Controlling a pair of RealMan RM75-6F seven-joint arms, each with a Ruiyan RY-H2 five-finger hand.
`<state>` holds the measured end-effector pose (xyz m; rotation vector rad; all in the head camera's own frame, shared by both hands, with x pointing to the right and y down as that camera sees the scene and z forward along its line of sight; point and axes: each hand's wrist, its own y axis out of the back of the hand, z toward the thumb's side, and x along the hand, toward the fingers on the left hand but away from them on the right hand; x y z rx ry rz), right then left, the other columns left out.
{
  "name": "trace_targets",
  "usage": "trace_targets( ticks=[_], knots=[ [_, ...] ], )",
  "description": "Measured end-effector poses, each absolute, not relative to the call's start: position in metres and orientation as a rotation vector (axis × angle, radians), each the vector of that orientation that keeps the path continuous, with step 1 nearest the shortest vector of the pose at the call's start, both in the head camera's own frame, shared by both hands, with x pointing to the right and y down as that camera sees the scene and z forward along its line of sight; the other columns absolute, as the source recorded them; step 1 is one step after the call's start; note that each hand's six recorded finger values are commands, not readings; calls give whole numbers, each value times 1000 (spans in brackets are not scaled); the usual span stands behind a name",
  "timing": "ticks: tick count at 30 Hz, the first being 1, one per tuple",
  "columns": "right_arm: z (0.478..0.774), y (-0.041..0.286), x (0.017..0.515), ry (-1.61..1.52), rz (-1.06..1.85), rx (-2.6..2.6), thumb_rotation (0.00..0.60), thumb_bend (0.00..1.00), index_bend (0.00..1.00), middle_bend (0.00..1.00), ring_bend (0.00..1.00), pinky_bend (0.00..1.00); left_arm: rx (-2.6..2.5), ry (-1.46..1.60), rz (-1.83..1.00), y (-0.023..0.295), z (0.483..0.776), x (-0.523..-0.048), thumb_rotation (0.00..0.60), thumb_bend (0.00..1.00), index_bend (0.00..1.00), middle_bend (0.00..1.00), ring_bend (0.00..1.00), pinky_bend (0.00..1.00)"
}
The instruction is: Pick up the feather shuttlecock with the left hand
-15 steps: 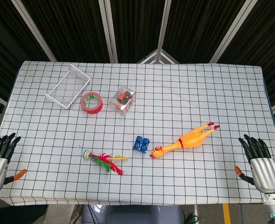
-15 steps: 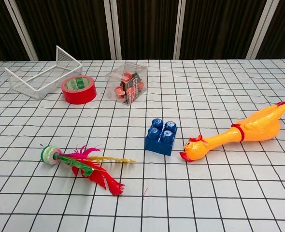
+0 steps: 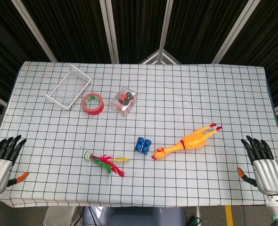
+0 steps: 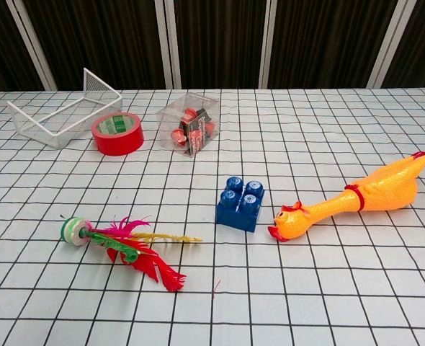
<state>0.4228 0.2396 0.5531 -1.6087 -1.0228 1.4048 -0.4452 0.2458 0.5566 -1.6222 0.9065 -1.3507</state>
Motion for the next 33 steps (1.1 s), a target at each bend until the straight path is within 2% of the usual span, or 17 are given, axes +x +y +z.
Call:
trace_targets(
  ticks=[4, 12, 17, 26, 33],
  knots=[
    [553, 240, 423, -1025, 1408, -1608, 600, 339, 0, 0, 0, 0, -1670, 767, -1300, 244, 564, -430, 600, 113, 11, 0, 0, 0],
    [553, 239, 423, -1034, 1407, -1610, 600, 340, 0, 0, 0, 0, -1700, 547, -1223, 238, 582, -385, 600, 278, 247, 6, 0, 0],
    [551, 239, 425, -1038, 1406, -1608, 600, 339, 0, 0, 0, 0, -1737, 459, -1161, 237, 605, -339, 600, 361, 343, 42, 0, 0],
    [550, 238, 426, -1041, 1407, -1607, 600, 339, 0, 0, 0, 0, -1804, 438, -1034, 236, 632, -264, 600, 398, 405, 74, 0, 0],
    [550, 238, 427, -1049, 1409, -1607, 600, 339, 0, 0, 0, 0, -1810, 412, -1027, 238, 646, -240, 600, 419, 435, 85, 0, 0]
  ],
)
